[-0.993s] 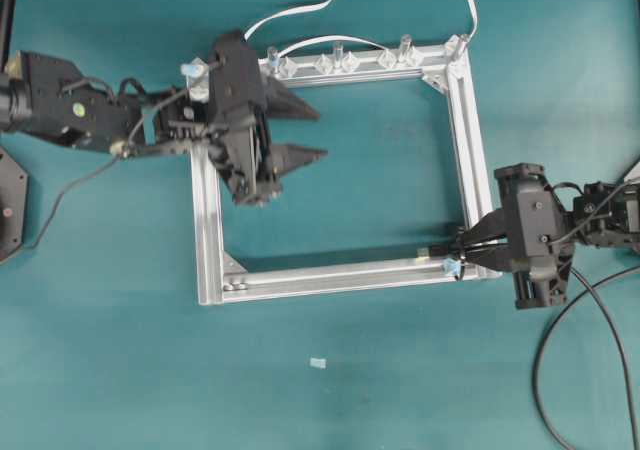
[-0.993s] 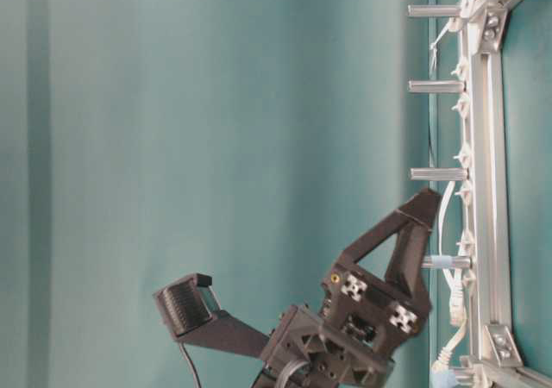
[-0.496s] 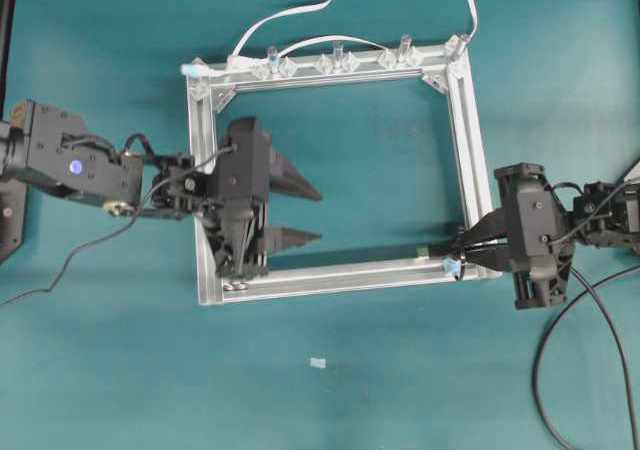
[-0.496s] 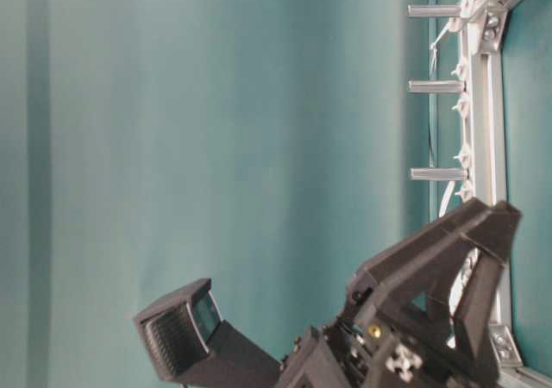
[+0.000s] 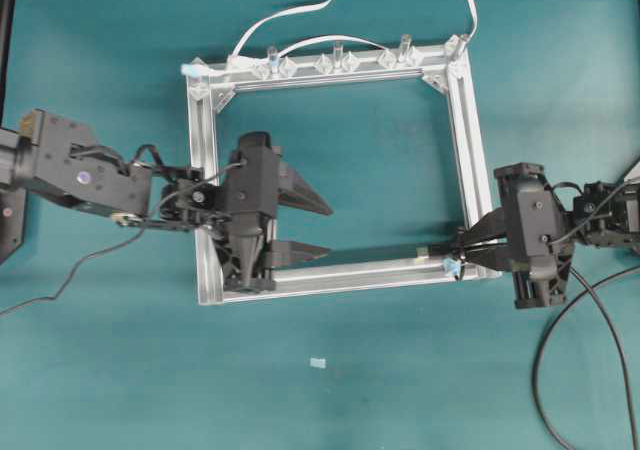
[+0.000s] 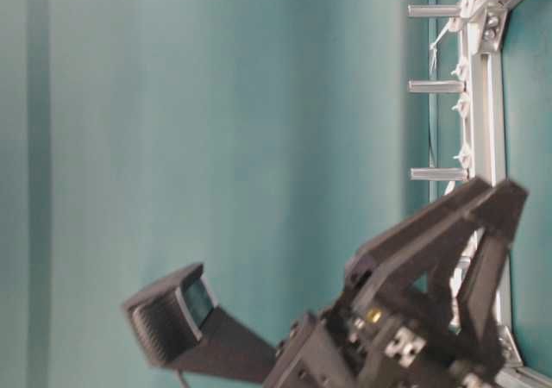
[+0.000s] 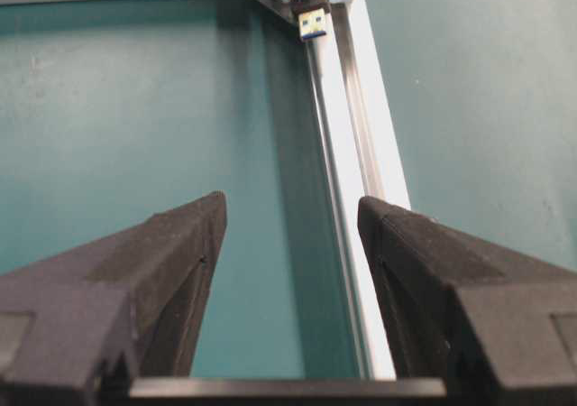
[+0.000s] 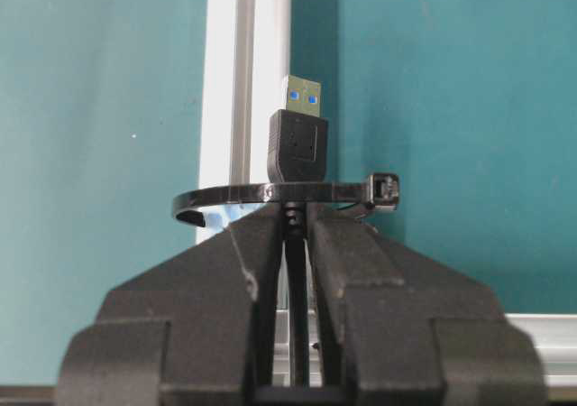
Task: Insert the wire through the string loop located on the right side.
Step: 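Move the left gripper right to the connector emerging from the loop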
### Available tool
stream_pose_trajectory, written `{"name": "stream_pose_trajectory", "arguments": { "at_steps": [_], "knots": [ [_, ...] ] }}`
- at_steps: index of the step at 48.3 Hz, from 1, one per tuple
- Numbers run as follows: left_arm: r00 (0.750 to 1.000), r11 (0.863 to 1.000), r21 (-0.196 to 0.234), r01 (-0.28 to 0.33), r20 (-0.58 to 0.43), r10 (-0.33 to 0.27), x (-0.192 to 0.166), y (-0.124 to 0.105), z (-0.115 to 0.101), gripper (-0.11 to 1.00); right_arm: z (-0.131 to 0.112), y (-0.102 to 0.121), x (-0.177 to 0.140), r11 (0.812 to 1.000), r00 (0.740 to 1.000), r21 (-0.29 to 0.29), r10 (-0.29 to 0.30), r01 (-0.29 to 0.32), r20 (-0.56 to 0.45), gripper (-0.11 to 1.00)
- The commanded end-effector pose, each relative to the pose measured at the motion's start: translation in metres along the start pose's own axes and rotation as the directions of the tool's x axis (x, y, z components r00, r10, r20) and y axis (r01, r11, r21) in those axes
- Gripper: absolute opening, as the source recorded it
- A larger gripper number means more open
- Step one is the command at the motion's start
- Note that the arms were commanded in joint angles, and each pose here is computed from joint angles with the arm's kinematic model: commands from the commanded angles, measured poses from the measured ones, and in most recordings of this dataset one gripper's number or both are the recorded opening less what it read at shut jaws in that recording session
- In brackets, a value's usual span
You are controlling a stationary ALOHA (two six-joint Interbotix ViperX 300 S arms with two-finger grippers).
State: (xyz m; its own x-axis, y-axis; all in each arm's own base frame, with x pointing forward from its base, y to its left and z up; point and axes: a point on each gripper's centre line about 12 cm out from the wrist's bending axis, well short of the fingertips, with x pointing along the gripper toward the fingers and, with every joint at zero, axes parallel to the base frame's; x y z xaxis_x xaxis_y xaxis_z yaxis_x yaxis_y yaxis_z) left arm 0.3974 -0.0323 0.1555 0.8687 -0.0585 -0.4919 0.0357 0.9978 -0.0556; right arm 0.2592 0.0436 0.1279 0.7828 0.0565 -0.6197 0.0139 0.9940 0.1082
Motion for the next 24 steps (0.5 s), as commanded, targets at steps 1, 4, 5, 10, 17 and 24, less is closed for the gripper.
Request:
{"name": "stream_pose_trajectory", "arguments": {
  "at_steps": [1, 4, 5, 10, 17, 24],
  "knots": [
    [0.999, 1.000, -0.003, 0.004, 0.032, -0.004, 0.006, -0.002, 0.013, 0.61, 0.007, 0.001, 0.000, 1.000, 1.000, 0.001, 0.000, 0.000, 0.029, 0.12],
    [1.000, 1.000, -0.003, 0.004, 0.027, -0.004, 0.015, -0.002, 0.013, 0.61, 0.007, 0.000, -0.001, 1.000, 0.999, 0.001, -0.002, 0.002, 0.033, 0.12],
    [1.000, 1.000, -0.003, 0.004, 0.026, -0.004, 0.019, -0.002, 0.013, 0.61, 0.007, 0.000, -0.001, 1.000, 0.999, 0.001, -0.003, 0.003, 0.036, 0.12],
    [1.000, 1.000, -0.002, 0.003, 0.028, -0.003, 0.036, -0.002, 0.017, 0.61, 0.008, 0.000, 0.000, 1.000, 0.999, 0.002, -0.004, 0.004, 0.038, 0.12],
    [0.999, 1.000, -0.007, -0.004, 0.033, 0.005, 0.054, 0.001, 0.024, 0.61, 0.008, 0.000, -0.001, 1.000, 0.999, 0.001, -0.003, 0.003, 0.037, 0.12],
    [0.999, 1.000, -0.012, -0.011, 0.042, 0.011, 0.069, 0.005, 0.033, 0.61, 0.008, 0.000, -0.001, 1.000, 0.999, 0.001, -0.003, 0.003, 0.037, 0.12]
  ]
}}
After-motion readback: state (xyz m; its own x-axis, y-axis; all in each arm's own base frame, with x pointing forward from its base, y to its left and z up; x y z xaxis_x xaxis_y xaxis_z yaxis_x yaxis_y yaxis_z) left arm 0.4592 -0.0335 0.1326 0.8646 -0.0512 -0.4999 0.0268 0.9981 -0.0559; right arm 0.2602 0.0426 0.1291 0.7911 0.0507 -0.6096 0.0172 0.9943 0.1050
